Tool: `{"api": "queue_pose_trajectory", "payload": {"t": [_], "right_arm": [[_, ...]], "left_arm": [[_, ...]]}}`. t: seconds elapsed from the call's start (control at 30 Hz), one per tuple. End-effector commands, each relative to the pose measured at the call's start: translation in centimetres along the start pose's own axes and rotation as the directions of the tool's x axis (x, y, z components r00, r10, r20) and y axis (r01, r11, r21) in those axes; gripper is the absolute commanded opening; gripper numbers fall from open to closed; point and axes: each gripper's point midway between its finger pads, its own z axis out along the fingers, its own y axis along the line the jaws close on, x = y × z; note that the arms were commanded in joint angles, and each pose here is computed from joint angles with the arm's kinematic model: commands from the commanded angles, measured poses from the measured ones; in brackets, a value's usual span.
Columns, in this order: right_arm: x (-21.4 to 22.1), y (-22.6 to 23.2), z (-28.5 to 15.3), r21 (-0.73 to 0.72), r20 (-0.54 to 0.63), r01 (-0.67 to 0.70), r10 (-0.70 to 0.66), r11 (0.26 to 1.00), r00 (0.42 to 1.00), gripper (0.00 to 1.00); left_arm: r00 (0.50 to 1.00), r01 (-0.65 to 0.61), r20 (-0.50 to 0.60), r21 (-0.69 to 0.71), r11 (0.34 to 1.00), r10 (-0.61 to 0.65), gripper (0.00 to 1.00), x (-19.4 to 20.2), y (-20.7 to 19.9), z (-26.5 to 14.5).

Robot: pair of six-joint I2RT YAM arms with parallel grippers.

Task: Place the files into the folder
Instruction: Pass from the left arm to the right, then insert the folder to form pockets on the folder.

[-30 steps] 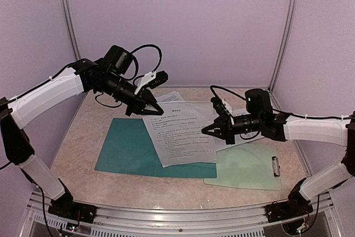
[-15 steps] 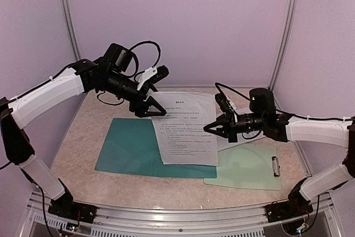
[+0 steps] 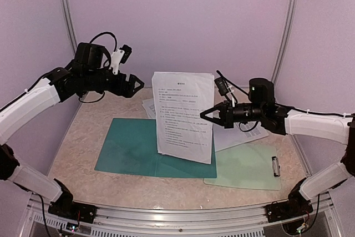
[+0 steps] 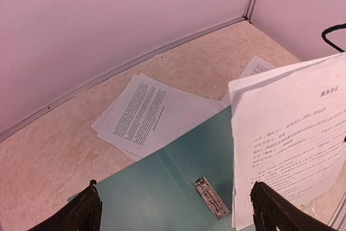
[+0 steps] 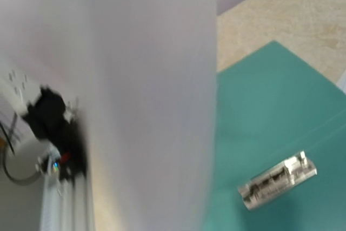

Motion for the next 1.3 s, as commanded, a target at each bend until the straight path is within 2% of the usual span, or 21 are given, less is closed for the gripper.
{"api": "queue_pose_trajectory", "payload": {"t": [0.0, 0.1, 0.23, 0.37, 0.47, 0.57, 0.7, 0.8, 1.0, 1.13, 1.27], "right_arm": [[-3.3, 1.0, 1.0, -0.010, 0.059, -0.076, 0.077, 0.997, 0.995, 0.00], [-4.1, 1.1, 2.4, -0.019, 0.061, -0.089, 0.090, 0.996, 0.994, 0.00], [-4.2, -0.2, 4.4, -0.034, 0.055, -0.132, 0.134, 0.991, 0.990, 0.00], [-3.0, -2.3, 6.7, -0.046, 0.023, -0.183, 0.184, 0.982, 0.983, 0.00], [-1.8, -4.0, 8.3, -0.063, 0.013, -0.240, 0.242, 0.969, 0.970, 0.00], [-0.2, -6.5, 9.0, -0.035, 0.007, -0.309, 0.309, 0.951, 0.951, 0.00], [2.2, -9.4, 9.5, 0.000, -0.019, -0.372, 0.372, 0.928, 0.928, 0.00], [3.7, -10.8, 9.6, 0.014, -0.037, -0.403, 0.403, 0.915, 0.914, 0.00], [4.0, -12.3, 8.8, 0.084, -0.050, -0.363, 0.367, 0.928, 0.929, 0.00], [4.3, -13.4, 8.0, 0.157, -0.066, -0.333, 0.347, 0.930, 0.936, 0.00], [4.5, -14.1, 7.1, 0.181, -0.061, -0.328, 0.344, 0.927, 0.937, 0.00]], "left_arm": [[0.955, 0.296, 0.097, -0.227, 0.928, -0.281, 0.93, 0.8, 4.9, -3.8], [0.924, 0.381, 0.095, -0.270, 0.884, -0.369, 0.93, 4.0, 5.7, -5.0], [0.910, 0.414, 0.129, -0.318, 0.853, -0.394, 0.93, 6.0, 6.4, -8.0], [0.906, 0.411, 0.028, -0.309, 0.858, -0.423, 0.92, 8.7, 5.4, -8.1], [0.880, 0.413, -0.109, -0.302, 0.859, -0.461, 0.92, 11.6, 4.3, -6.9], [0.832, 0.420, -0.210, -0.366, 0.830, -0.513, 0.92, 14.4, 4.4, -6.2], [0.754, 0.484, -0.256, -0.406, 0.775, -0.605, 0.94, 17.1, 3.6, -4.7], [0.723, 0.483, -0.301, -0.422, 0.767, -0.622, 0.99, 19.1, 1.9, -2.9], [0.702, 0.356, -0.433, -0.474, 0.806, -0.565, 0.99, 22.4, -1.0, 0.9], [0.643, 0.311, -0.521, -0.492, 0.813, -0.561, 0.97, 25.5, -2.2, 3.3], [0.586, 0.334, -0.566, -0.484, 0.809, -0.580, 0.96, 27.6, -3.5, 4.2]]}}
